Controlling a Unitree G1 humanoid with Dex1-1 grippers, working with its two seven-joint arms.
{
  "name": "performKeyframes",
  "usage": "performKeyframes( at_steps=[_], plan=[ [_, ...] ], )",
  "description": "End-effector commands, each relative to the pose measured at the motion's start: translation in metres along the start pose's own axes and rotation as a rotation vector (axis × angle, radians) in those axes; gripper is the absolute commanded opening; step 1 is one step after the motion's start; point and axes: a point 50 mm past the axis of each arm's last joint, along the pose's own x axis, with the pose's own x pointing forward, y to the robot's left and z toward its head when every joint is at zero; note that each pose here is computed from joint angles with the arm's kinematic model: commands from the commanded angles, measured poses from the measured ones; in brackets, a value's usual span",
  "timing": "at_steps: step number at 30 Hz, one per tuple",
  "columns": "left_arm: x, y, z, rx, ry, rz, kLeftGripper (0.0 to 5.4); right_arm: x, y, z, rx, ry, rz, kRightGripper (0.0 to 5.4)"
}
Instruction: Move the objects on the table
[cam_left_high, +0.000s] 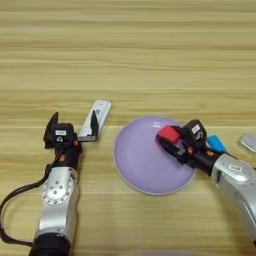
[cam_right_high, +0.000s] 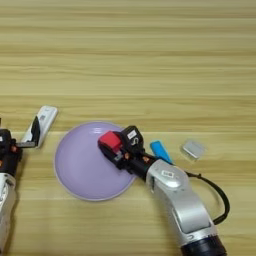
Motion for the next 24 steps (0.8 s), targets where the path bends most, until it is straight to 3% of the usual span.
performKeyframes(
  at_steps=[1,17,24],
  plan=[
    [-0.0008,-0.0032,-0.0015,0.004,0.012,-0.014,5.4,0.0019,0.0013,-0.0012,-0.025,0.013,0.016,2.63],
    [-0.0016,-0.0044,-0.0015,0.002,0.013,-0.021,5.4,-0.0024,0.0063,0.0075,-0.079,-0.04,0.043,4.33],
    [-0.0016,-0.0047,-0.0011,0.002,0.012,-0.02,5.4,-0.0039,0.0035,0.0,-0.073,0.005,0.032,4.98]
  ],
)
